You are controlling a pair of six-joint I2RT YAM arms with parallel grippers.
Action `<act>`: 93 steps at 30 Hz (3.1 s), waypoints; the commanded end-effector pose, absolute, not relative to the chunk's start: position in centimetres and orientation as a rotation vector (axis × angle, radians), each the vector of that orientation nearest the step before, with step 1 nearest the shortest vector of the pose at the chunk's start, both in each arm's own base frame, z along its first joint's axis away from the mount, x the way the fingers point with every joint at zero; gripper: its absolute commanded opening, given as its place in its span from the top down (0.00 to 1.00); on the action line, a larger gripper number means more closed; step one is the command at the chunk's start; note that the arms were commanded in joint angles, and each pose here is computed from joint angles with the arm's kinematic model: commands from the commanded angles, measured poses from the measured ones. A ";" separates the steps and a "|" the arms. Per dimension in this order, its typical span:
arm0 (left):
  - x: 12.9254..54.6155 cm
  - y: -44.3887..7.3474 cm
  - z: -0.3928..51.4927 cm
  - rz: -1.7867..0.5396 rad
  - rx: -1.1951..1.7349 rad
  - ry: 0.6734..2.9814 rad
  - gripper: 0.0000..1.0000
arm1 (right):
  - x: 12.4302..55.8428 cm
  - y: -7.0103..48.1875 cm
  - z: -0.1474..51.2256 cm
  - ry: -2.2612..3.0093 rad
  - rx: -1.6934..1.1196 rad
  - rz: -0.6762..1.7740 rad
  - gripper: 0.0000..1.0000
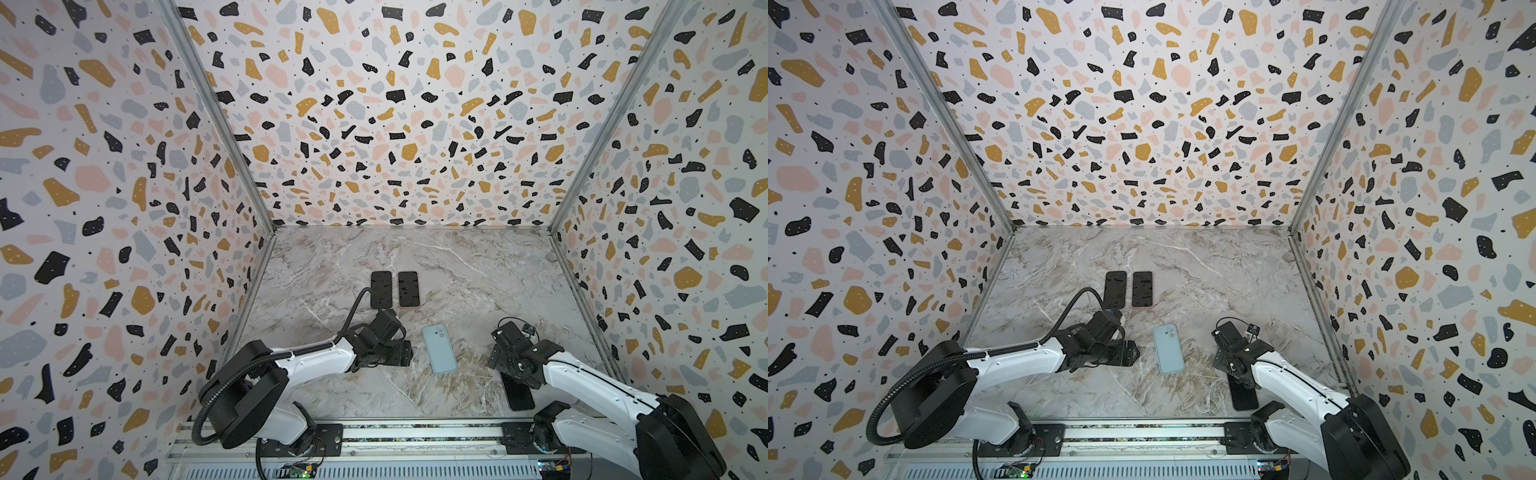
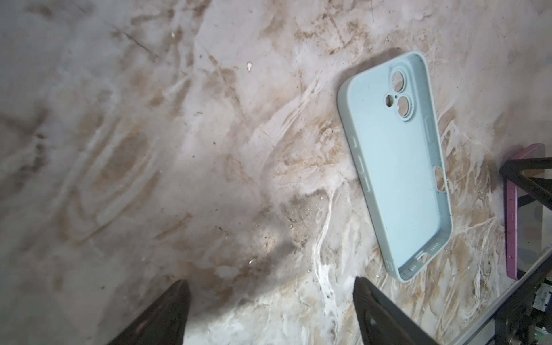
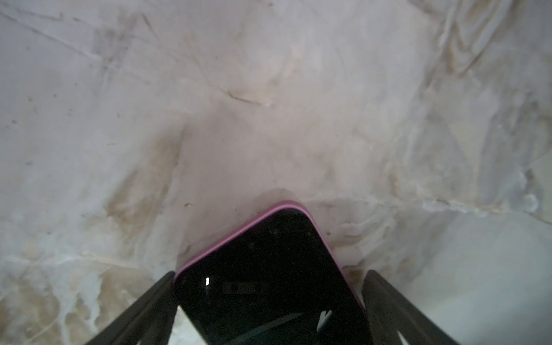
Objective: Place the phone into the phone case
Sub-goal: 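Lift the magenta-edged phone upright with the right gripper, then carry the magenta-edged phone with the right gripper toward the light-blue case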
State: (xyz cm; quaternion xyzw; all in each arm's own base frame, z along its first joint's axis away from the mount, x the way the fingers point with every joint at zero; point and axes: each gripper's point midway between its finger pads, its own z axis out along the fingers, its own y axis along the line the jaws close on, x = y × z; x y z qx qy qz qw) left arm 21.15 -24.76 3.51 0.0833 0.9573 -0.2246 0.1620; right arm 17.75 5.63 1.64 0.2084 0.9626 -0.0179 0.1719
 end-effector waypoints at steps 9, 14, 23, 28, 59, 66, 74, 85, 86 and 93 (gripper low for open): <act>21.8 -25.5 4.2 -0.693 0.240 2.692 0.14 | 14.2 7.7 0.0 2.907 0.362 -0.129 0.00; 21.9 -25.7 4.4 -0.690 0.250 2.694 0.14 | 14.2 8.0 -0.4 2.921 0.307 -0.159 0.05; 22.3 -25.5 4.9 -0.680 0.243 2.691 0.14 | 16.5 8.4 0.0 2.856 0.302 -0.141 0.16; 22.4 -25.4 4.7 -0.675 0.236 2.697 0.14 | 17.5 8.2 -0.4 2.863 0.340 -0.143 0.17; 21.6 -25.2 4.5 -0.741 0.231 2.674 0.14 | 14.4 9.1 2.1 2.950 0.260 -0.025 0.00; 21.5 -25.1 4.5 -0.742 0.241 2.669 0.14 | 12.5 9.5 0.3 3.019 0.270 -0.026 0.01; 21.5 -25.3 4.5 -0.747 0.249 2.668 0.13 | 11.9 10.0 0.3 3.010 0.188 -0.088 0.16; 21.7 -25.3 4.8 -0.741 0.245 2.662 0.13 | 14.3 10.7 0.4 2.937 0.125 -0.109 0.29; 21.7 -25.3 4.8 -0.740 0.245 2.663 0.13 | 14.6 10.7 0.5 2.935 0.126 -0.108 0.29; 22.0 -25.6 5.2 -0.736 0.255 2.660 0.14 | 18.8 11.4 1.5 2.863 0.046 -0.048 0.30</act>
